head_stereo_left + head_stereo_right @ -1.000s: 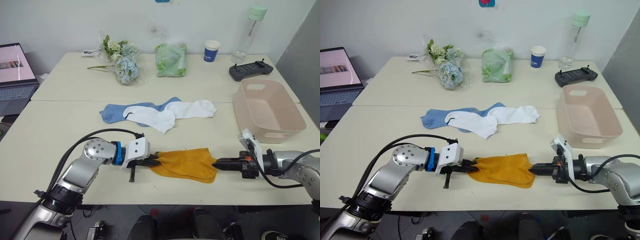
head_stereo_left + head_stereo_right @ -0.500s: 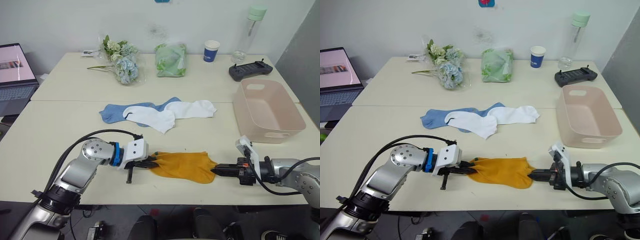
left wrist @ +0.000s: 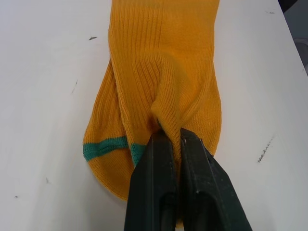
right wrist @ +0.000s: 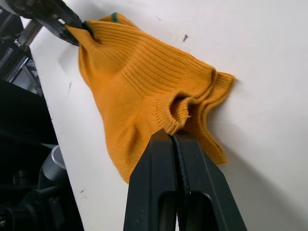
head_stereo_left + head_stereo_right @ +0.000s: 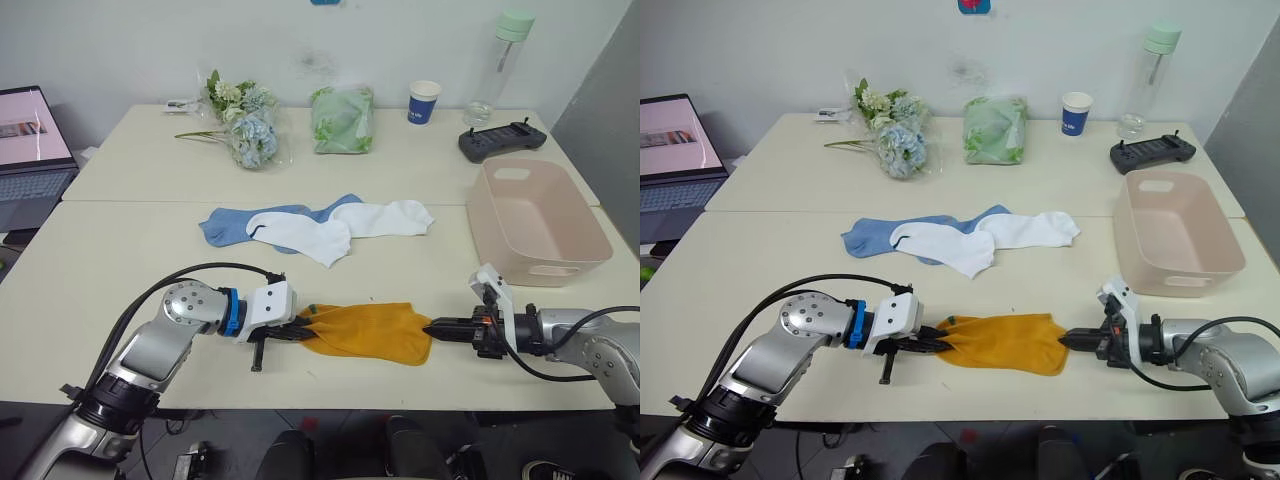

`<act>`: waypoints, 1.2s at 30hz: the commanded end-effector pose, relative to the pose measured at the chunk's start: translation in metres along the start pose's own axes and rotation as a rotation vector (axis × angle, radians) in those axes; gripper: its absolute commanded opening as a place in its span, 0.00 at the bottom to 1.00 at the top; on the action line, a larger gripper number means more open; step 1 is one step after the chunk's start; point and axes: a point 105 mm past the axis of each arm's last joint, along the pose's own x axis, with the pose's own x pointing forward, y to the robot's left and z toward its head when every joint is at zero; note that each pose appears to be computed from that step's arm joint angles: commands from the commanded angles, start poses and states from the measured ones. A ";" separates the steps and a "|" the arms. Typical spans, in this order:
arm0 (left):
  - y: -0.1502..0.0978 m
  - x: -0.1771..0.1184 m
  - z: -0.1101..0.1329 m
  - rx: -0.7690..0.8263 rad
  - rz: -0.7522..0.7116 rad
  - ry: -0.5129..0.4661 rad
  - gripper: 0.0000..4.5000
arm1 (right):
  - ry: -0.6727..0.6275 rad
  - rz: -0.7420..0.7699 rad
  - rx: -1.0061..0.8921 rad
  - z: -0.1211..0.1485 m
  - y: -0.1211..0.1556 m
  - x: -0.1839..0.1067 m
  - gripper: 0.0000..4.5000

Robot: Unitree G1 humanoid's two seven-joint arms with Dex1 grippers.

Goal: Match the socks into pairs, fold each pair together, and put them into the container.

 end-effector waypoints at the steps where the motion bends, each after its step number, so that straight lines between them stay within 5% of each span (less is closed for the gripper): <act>1: 0.000 -0.003 0.010 0.027 0.003 -0.026 0.00 | -0.022 0.018 -0.032 0.008 0.003 -0.002 0.00; 11: -0.005 -0.003 0.010 0.017 -0.023 -0.026 0.00 | -0.009 0.029 -0.023 0.005 0.005 -0.002 0.00; 20: 0.002 -0.022 0.004 -0.054 -0.001 0.015 0.56 | -0.061 -0.053 -0.066 0.023 -0.013 -0.018 0.60; 22: 0.004 -0.032 0.005 -0.067 0.007 0.010 0.57 | -0.079 -0.058 -0.078 0.031 -0.014 -0.024 0.74; 30: 0.024 -0.051 0.030 -0.125 0.122 -0.157 0.57 | -0.151 -0.009 -0.250 0.061 0.009 -0.022 0.74; 32: 0.027 -0.044 0.041 -0.114 0.138 -0.217 0.53 | -0.145 0.000 -0.355 0.061 0.017 -0.012 0.65; 36: 0.013 -0.011 0.056 -0.070 0.092 -0.294 0.29 | -0.105 0.033 -0.645 0.049 0.036 0.022 0.36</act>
